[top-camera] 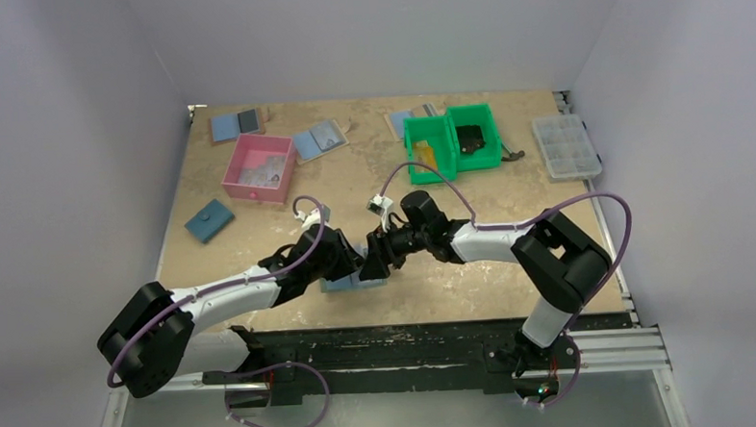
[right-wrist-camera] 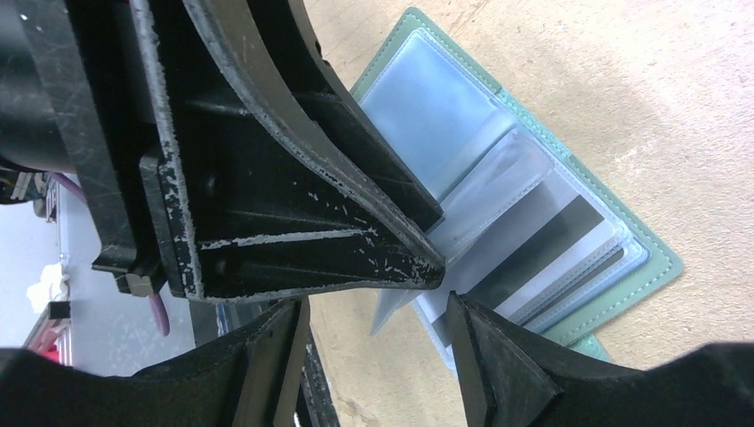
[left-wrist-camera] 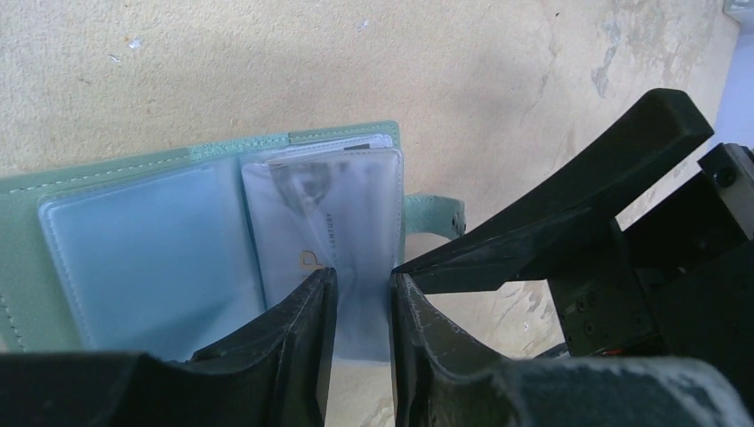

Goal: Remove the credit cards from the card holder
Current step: Pick up the card holder from the center of the board.

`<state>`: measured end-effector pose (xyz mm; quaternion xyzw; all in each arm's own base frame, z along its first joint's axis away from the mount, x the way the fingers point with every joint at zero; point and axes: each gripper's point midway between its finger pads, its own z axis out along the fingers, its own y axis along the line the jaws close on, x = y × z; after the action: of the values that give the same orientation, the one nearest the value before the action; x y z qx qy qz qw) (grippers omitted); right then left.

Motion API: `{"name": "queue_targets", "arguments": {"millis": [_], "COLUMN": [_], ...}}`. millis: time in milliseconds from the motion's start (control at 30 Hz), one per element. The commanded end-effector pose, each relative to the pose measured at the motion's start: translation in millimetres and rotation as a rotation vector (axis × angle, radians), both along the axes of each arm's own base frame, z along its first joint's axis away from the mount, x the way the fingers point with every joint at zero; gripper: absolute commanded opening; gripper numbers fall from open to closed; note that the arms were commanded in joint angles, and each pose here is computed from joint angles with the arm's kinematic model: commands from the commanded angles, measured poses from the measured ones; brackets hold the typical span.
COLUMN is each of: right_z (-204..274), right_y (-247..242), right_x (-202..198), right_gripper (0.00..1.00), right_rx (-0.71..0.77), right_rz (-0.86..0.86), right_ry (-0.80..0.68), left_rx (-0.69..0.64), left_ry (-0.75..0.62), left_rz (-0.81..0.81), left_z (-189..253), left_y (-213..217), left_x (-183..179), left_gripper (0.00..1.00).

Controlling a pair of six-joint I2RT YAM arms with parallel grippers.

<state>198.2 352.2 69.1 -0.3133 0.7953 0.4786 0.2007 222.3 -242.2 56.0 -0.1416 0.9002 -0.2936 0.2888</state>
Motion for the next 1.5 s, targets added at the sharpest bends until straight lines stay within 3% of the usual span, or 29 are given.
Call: {"name": "queue_targets", "arguments": {"millis": [0, 167, 333, 467, 533, 633, 867, 1300, 1467], "right_z": [5, 2, -2, 4, 6, 8, 17, 21, 23], "right_y": [5, 11, 10, 6, 3, -2, -6, -2, -1], "right_x": [10, 21, 28, 36, 42, 50, 56, 50, 49], "right_gripper": [0.65, 0.54, 0.25, 0.05, 0.02, 0.0, 0.0, 0.03, 0.04], "right_rx": [0.018, 0.015, -0.009, -0.022, -0.037, -0.062, -0.073, -0.05, -0.047], "right_rz": [-0.046, -0.1, -0.136, -0.167, -0.179, -0.189, -0.179, -0.133, -0.118], "right_ry": [-0.035, -0.011, -0.012, -0.062, -0.104, -0.156, -0.237, -0.253, -0.261], "left_rx": [-0.074, -0.112, -0.155, -0.15, -0.137, -0.121, -0.171, -0.311, -0.296], "left_ry": [-0.037, -0.039, -0.033, -0.025, -0.023, -0.021, -0.013, 0.008, 0.03], "left_rz": [0.001, -0.005, 0.004, 0.019, 0.03, 0.054, 0.167, 0.308, 0.347], "left_z": [15, 19, 18, 16, 15, 14, 21, 32, 28], "left_y": [-12, -17, -21, -18, -14, -7, 4, 1, 2], "left_x": [8, 8, 7, 6, 6, 5, 11, 24, 28], "left_gripper": [0.29, 0.29, 0.3, 0.45, 0.55, 0.65, 0.76, 0.8, 0.77]}}
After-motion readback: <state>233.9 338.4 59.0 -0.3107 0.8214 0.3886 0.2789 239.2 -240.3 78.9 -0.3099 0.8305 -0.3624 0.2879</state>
